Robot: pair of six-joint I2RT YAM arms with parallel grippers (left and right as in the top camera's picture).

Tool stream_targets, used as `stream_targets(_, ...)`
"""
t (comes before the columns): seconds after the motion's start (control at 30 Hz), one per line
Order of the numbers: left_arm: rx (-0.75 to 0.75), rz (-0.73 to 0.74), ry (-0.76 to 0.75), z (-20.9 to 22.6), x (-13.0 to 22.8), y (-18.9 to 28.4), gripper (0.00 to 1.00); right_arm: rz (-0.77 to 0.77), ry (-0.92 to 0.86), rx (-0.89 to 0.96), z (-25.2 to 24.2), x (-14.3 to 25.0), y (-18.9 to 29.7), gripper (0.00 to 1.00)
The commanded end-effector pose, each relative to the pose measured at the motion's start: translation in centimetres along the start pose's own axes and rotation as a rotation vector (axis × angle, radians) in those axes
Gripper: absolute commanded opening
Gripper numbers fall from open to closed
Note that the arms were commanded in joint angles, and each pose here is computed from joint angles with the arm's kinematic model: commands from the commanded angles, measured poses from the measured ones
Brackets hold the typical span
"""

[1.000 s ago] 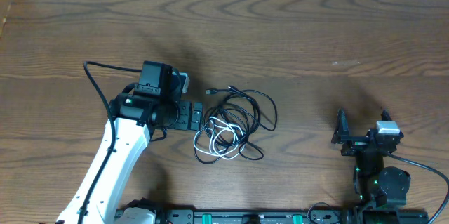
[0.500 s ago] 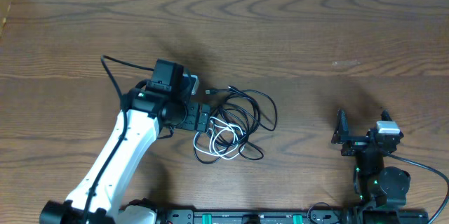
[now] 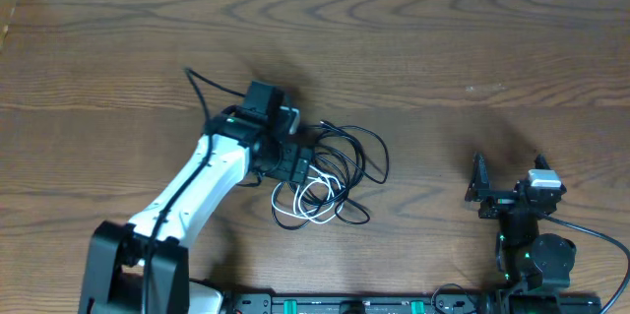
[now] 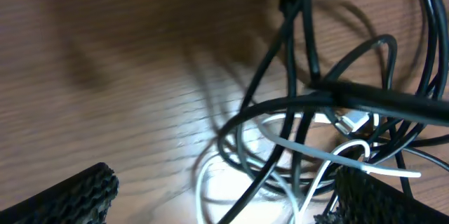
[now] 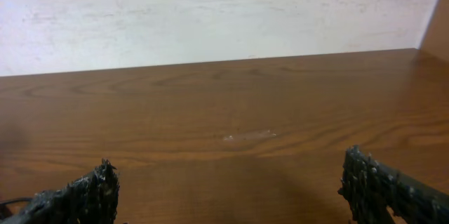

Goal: Untangle cables
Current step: 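Lower the left gripper onto the black cable and close on it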

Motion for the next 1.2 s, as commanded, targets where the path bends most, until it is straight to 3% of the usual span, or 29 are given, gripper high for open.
stream_targets(0.0, 0.012, -0.011, -0.033, -0.5, -0.9, -0.6, 0.99, -0.001, -0.005, -0.001, 0.1, 0.0, 0.0, 0.99)
stream_targets(0.27, 0.012, -0.019, -0.037, -0.3, -1.5, -1.9, 1.0, -0.001, -0.005, -0.001, 0.1, 0.0, 0.0, 0.99)
stream_targets(0.33, 0.012, -0.018, -0.036, -0.2, -1.7, -2.2, 0.95, -0.001, -0.005, -0.001, 0.1, 0.0, 0.0, 0.99)
stream_targets(0.43, 0.013, -0.011, -0.035, -0.2, -1.7, -2.7, 0.73, -0.001, -0.005, -0.001, 0.1, 0.0, 0.0, 0.99)
stream_targets(0.47, 0.013, -0.01, -0.034, -0.2, -1.7, -2.7, 0.59, -0.001, -0.005, -0.001, 0.1, 0.0, 0.0, 0.99)
stream_targets(0.53, 0.013, -0.01, -0.034, -0.2, -1.7, -2.7, 0.42, -0.001, -0.005, -0.001, 0.1, 0.0, 0.0, 0.99)
stream_targets(0.7, 0.013, -0.01, -0.034, -0.2, -1.7, -2.7, 0.09, -0.001, -0.005, -0.001, 0.1, 0.0, 0.0, 0.99)
stream_targets(1.0, 0.02, -0.019, -0.033, -0.3, -1.8, -2.5, 0.08, -0.001, -0.005, -0.001, 0.1, 0.0, 0.0, 0.99)
stream_targets(1.17, 0.013, -0.103, -0.049, -0.7, -2.2, -0.1, 0.08, -0.001, -0.005, -0.001, 0.1, 0.0, 0.0, 0.99)
Point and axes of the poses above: each gripper's point midway between its finger pads, its own y axis back along the fingers, its own z axis along the line the jaws close on, x = y × z, the point moved 9 cm from there along y, back along the fingers, and after that the axes turned 9 degrees about -y, right-handed, at the moved point
